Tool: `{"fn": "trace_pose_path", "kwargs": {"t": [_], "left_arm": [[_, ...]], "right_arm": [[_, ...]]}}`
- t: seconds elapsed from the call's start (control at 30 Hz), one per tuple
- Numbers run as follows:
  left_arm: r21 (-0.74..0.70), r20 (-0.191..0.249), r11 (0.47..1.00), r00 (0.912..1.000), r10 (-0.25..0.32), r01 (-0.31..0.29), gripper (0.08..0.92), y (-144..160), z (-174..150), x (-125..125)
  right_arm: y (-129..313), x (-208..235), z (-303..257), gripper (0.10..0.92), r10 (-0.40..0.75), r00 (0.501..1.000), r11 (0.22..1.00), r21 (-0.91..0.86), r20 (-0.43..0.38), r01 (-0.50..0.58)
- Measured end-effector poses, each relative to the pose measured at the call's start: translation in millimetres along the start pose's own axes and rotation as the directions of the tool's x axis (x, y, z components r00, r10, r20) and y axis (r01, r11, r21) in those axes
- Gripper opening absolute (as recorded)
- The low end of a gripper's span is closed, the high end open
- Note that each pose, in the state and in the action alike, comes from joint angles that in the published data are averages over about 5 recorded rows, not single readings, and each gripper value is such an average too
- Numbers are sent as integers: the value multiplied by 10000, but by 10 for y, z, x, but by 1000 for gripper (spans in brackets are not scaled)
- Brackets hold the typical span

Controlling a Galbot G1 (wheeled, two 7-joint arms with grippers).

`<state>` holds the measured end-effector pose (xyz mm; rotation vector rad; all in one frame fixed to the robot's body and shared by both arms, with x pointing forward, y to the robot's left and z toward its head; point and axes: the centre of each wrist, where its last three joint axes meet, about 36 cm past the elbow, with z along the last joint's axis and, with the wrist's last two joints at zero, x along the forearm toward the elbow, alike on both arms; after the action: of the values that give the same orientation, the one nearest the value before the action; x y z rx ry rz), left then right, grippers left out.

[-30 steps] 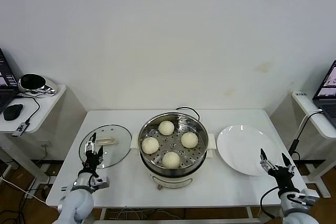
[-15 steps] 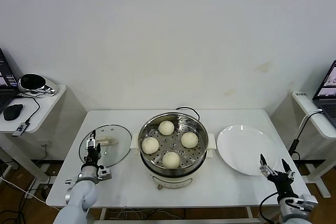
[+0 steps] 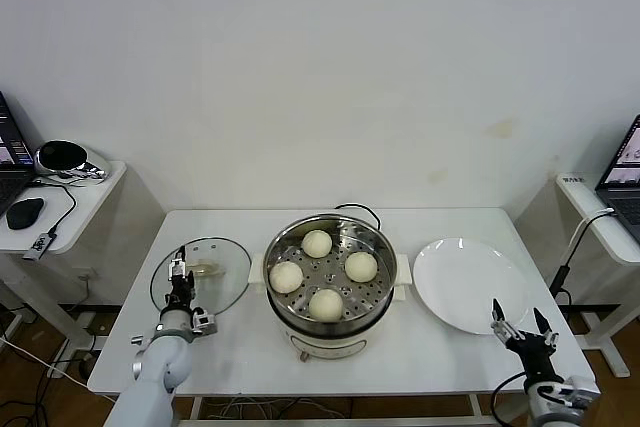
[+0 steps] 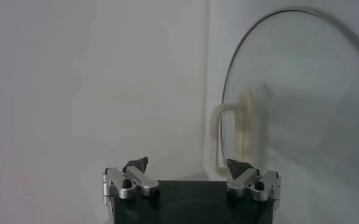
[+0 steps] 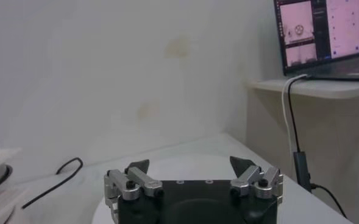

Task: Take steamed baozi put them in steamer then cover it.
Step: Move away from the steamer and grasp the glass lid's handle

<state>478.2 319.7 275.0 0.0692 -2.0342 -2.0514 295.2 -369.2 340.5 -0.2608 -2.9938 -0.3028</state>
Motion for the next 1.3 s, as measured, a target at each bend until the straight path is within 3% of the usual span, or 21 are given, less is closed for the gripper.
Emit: {"fn": "trace_pose_path", "kwargs": {"t": [1.1,1.3], "left_arm": [[239,-225,9989,9990,-386,391,821,-26,-135,-492],[52,-210,9990,9988,-443,444,716,-92,-77,-500]], "right_arm": [[-51,-61,112,823,270,9996,9996,97,-93,-269],[-66,-61,102,823,301,9995,9995,140,-84,-300]]}}
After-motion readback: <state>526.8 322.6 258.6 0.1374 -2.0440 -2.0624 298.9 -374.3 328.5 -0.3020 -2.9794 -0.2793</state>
